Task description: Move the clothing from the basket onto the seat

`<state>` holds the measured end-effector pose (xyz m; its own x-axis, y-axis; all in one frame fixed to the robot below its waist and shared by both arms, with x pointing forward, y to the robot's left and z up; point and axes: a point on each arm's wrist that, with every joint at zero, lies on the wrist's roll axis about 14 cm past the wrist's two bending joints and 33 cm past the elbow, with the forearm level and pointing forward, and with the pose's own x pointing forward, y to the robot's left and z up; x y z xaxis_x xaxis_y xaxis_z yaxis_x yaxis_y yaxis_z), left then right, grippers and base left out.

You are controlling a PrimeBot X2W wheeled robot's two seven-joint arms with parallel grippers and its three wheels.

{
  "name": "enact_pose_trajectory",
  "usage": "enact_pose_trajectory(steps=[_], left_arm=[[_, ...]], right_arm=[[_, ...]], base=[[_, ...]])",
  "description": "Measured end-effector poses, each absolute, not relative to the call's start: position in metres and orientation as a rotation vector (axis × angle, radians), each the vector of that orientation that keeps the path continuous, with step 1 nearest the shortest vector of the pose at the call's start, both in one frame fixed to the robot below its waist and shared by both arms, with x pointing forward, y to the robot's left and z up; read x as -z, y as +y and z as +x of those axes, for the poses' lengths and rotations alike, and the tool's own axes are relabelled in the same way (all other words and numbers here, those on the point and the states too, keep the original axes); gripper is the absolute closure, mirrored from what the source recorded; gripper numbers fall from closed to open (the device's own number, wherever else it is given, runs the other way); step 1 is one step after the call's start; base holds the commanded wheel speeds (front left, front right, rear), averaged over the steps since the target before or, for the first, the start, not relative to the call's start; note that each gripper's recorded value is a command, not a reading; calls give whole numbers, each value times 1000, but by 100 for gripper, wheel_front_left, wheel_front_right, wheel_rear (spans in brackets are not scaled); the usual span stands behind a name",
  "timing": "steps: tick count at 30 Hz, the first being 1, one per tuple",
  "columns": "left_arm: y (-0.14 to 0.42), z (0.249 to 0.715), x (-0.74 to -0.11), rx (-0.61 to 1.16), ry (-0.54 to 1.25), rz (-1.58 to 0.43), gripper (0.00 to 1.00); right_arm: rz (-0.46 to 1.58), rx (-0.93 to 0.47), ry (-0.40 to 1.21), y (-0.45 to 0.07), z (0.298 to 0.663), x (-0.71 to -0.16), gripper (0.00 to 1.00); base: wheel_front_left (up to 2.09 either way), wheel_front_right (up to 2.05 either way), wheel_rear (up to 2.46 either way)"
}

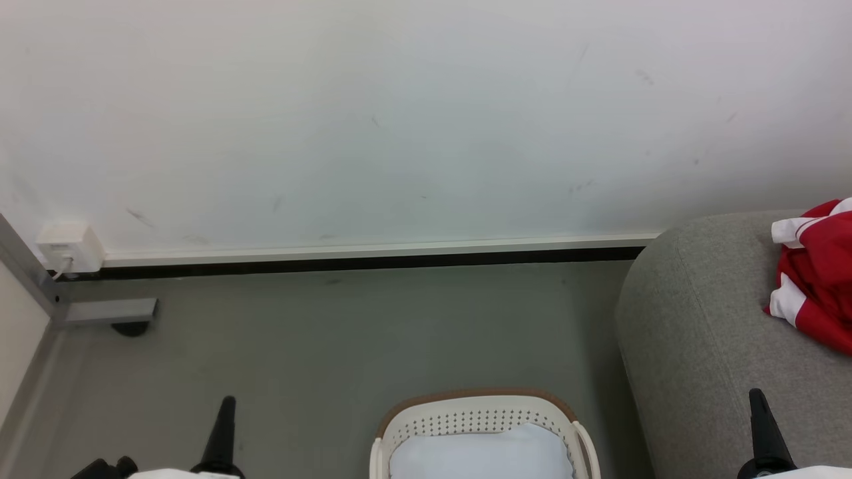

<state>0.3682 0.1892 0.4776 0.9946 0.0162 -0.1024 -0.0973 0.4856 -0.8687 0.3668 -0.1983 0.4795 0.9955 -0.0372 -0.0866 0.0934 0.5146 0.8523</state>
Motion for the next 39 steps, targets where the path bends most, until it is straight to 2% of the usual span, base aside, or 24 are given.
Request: enact_pose_trajectory(steps=[39], left_arm=[[195, 383, -496, -36, 35, -1414, 100]], right_arm=[[1398, 39, 24, -199, 382, -497, 100]], base=[[0, 0, 0]])
